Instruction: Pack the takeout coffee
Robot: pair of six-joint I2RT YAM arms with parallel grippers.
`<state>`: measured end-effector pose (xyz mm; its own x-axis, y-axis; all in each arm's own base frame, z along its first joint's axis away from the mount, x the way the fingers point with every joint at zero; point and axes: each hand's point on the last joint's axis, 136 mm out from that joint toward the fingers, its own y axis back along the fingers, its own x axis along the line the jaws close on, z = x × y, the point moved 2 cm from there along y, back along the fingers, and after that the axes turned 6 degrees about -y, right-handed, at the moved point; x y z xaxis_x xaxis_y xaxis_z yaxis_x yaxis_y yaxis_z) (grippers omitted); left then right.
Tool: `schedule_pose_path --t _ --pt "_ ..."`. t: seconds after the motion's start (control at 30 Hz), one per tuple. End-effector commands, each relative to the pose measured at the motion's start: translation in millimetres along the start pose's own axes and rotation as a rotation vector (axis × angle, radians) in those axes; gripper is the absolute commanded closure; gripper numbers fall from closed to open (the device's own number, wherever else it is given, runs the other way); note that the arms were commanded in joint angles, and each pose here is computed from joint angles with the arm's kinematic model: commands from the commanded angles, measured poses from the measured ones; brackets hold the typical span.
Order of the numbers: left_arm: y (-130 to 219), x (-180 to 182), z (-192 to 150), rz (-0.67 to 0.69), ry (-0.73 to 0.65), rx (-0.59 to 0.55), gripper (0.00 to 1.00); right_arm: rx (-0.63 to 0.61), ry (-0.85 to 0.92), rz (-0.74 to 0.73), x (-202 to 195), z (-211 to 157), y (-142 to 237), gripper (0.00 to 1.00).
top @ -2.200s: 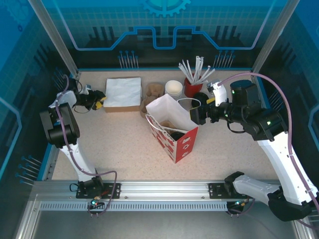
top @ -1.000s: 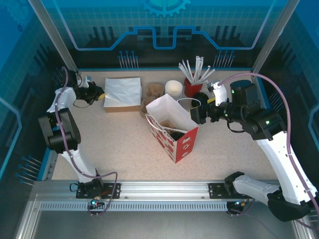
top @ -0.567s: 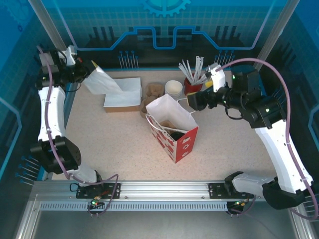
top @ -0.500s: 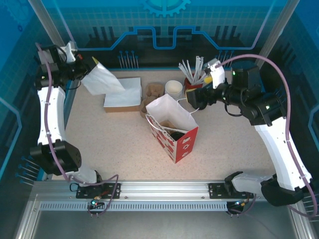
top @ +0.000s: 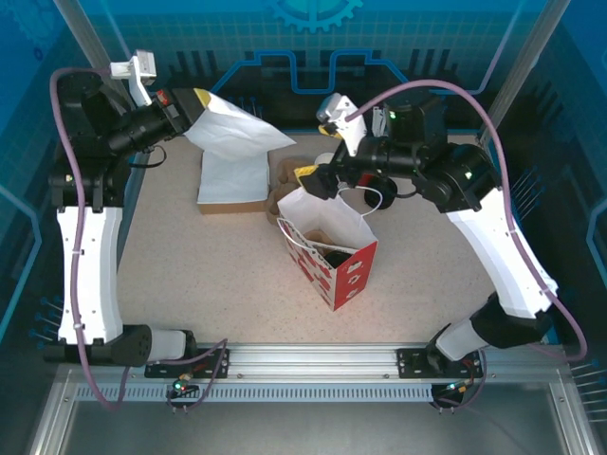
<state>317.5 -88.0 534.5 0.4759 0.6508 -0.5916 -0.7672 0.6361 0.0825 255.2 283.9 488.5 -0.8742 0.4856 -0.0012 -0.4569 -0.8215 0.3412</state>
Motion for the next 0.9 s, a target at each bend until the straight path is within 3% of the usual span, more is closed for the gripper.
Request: schedule_pose_path --t 0.0,0.23,0.5,0.67,0.87 --pt "7.4 -27.5 4.2 -0.058 0.016 -0.025 1.00 -0.023 0.057 0.018 3.8 16.2 -5.5 0.00" --pt "6.7 -50.0 -4.5 -0.123 0.020 0.001 1.00 -0.009 0.088 0.093 20.1 27.8 -37.6 0.00" --pt "8.5 -61.2 -5.6 -0.173 0.023 0.015 1.00 -0.005 0.100 0.074 10.8 28.3 -67.9 0.02" --pt "10.5 -67.5 -7.8 -0.201 0.025 0.027 1.00 -0.011 0.103 0.062 6.3 28.8 -78.1 0.09" --pt "13.4 -76.3 -6.9 -0.236 0.023 0.033 1.00 -0.024 0.101 0.071 4.0 30.9 -86.9 0.36"
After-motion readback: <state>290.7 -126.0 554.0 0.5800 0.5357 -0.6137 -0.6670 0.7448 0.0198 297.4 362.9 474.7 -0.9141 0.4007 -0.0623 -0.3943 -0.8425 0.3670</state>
